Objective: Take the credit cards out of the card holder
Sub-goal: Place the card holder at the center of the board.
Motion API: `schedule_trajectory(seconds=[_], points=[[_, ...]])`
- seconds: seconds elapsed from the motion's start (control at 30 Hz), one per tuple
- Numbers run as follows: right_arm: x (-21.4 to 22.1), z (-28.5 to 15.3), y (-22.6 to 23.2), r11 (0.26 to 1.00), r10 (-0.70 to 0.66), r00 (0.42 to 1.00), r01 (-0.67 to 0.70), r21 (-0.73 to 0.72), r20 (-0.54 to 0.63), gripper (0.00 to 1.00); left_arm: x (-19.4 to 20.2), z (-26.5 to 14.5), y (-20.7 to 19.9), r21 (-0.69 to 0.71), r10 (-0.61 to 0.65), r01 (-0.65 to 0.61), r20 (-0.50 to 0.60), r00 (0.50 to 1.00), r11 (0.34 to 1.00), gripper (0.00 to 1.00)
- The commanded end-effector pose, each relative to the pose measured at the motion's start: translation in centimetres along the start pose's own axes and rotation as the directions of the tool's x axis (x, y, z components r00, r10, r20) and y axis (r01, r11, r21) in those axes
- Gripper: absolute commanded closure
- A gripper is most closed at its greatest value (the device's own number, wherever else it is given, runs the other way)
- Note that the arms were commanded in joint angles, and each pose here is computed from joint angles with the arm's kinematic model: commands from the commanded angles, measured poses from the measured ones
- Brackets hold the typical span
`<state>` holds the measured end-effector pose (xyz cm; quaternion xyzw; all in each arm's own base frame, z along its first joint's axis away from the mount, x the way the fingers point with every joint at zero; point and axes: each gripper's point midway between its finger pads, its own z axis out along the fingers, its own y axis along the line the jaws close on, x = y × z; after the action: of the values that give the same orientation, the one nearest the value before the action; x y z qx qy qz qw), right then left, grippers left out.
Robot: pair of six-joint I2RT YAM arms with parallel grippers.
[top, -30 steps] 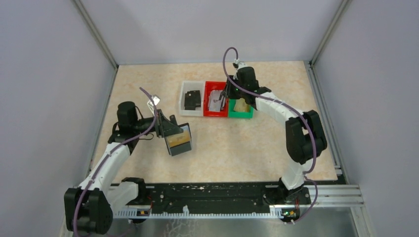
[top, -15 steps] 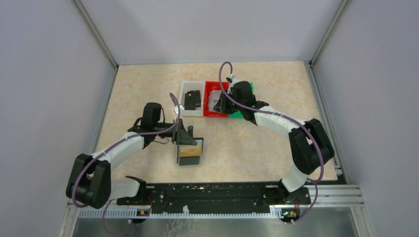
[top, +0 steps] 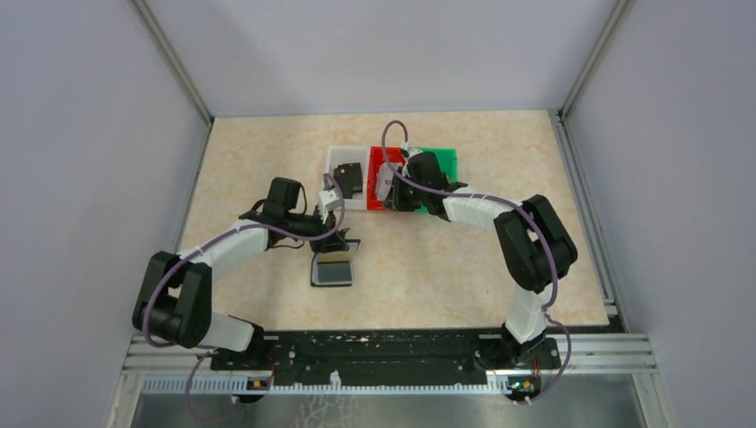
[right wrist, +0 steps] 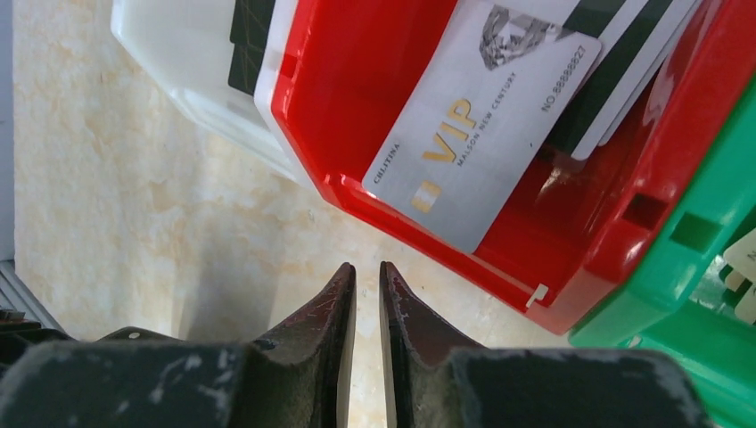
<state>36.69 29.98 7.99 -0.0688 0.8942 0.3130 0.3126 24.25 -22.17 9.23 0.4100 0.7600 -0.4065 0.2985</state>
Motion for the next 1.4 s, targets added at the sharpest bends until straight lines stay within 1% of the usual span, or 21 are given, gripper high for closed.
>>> schedule_trajectory(seconds=[0.0, 0.07, 0.1, 0.13, 0.17, 0.27, 0.33, 0.4, 0.43, 0.53, 0.6, 0.7, 0.8, 0.83, 0.93, 1.0, 1.07, 1.23, 1.37], points=[[-3.9, 0.3, 1.7, 0.999, -0.031, 0.994, 0.033, -0.024, 0.102, 0.85, -1.7, -0.5, 1.9, -0.069, 0.253, -0.252, 0.006, 0.967, 0.965, 0.96], [-4.4, 0.6, 1.6, 0.999, -0.034, 0.994, 0.035, -0.017, 0.103, 0.85, -1.1, -0.6, 1.9, -0.07, 0.275, -0.276, -0.015, 0.961, 0.959, 0.89], [-4.6, 0.7, 1.5, 0.999, -0.033, 0.994, 0.034, -0.009, 0.106, 0.85, -0.8, -0.8, 1.8, -0.072, 0.288, -0.289, -0.024, 0.957, 0.955, 0.83], [-4.8, 0.7, 1.5, 0.999, -0.034, 0.993, 0.035, -0.007, 0.11, 0.85, -0.6, -1.0, 1.6, -0.066, 0.299, -0.3, -0.029, 0.954, 0.952, 0.74], [-5.0, 0.7, 1.5, 0.999, -0.034, 0.993, 0.035, -0.008, 0.114, 0.86, -0.4, -1.2, 1.1, -0.049, 0.309, -0.31, -0.034, 0.951, 0.949, 0.68], [-5.3, 0.6, 1.4, 0.999, -0.035, 0.992, 0.036, 0.0, 0.12, 0.86, -0.2, -1.8, -0.6, 0.001, 0.326, -0.326, -0.029, 0.945, 0.945, 0.6], [-5.6, 0.5, 1.4, 0.999, -0.04, 0.991, 0.04, 0.007, 0.125, 0.86, 0.7, -2.2, -2.3, 0.082, 0.326, -0.322, -0.045, 0.944, 0.943, 0.52], [-5.6, 0.2, 1.6, 0.999, -0.046, 0.991, 0.045, 0.004, 0.129, 0.86, 1.6, -2.6, -3.4, 0.141, 0.349, -0.339, -0.057, 0.935, 0.93, 0.34], [-5.6, 0.0, 1.7, 0.999, -0.045, 0.991, 0.046, -0.002, 0.127, 0.86, 1.9, -2.8, -3.6, 0.156, 0.37, -0.357, -0.064, 0.927, 0.921, 0.3], [-4.9, -0.6, 2.0, 0.999, -0.04, 0.991, 0.043, -0.017, 0.128, 0.88, 1.3, -3.6, -4.0, 0.149, 0.419, -0.406, -0.072, 0.905, 0.902, 0.27], [-4.0, -1.0, 2.0, 0.999, -0.033, 0.992, 0.036, -0.027, 0.121, 0.9, 0.7, -4.3, -4.6, 0.156, 0.422, -0.408, -0.076, 0.903, 0.9, 0.26], [-2.8, -1.0, 1.7, 0.999, -0.028, 0.995, 0.031, -0.032, 0.101, 0.92, -0.4, -5.3, -6.5, 0.196, 0.357, -0.338, -0.072, 0.931, 0.921, 0.27], [-1.9, -0.5, 1.0, 1.0, -0.022, 0.996, 0.024, -0.02, 0.087, 0.92, 0.4, -5.7, -8.0, 0.248, 0.271, -0.242, -0.091, 0.958, 0.938, 0.31], [-1.8, -0.3, 0.8, 1.0, -0.021, 0.996, 0.023, -0.017, 0.083, 0.93, 0.5, -5.6, -8.0, 0.252, 0.261, -0.231, -0.089, 0.961, 0.94, 0.32], [-2.0, 0.2, 0.6, 1.0, -0.017, 0.996, 0.018, -0.01, 0.085, 0.93, -0.4, -5.6, -6.6, 0.172, 0.18, -0.162, -0.092, 0.979, 0.972, 0.38], [-2.6, 0.4, 0.6, 1.0, -0.018, 0.995, 0.018, -0.005, 0.095, 0.94, -1.5, -5.9, -5.5, 0.117, 0.151, -0.141, -0.083, 0.985, 0.983, 0.39], [-3.2, 0.5, 0.4, 1.0, -0.016, 0.994, 0.016, -0.003, 0.105, 0.94, -2.5, -6.5, -4.2, 0.056, 0.149, -0.145, -0.074, 0.986, 0.988, 0.35], [-3.8, 1.0, -0.4, 1.0, -0.012, 0.994, 0.011, 0.01, 0.11, 0.94, -4.4, -9.0, -1.1, -0.108, 0.149, -0.148, 0.002, 0.989, 0.983, 0.33], [-4.2, 1.1, -1.0, 1.0, -0.011, 0.992, 0.009, 0.017, 0.123, 0.94, -5.7, -11.4, -0.1, -0.164, 0.139, -0.128, 0.058, 0.989, 0.978, 0.29]])
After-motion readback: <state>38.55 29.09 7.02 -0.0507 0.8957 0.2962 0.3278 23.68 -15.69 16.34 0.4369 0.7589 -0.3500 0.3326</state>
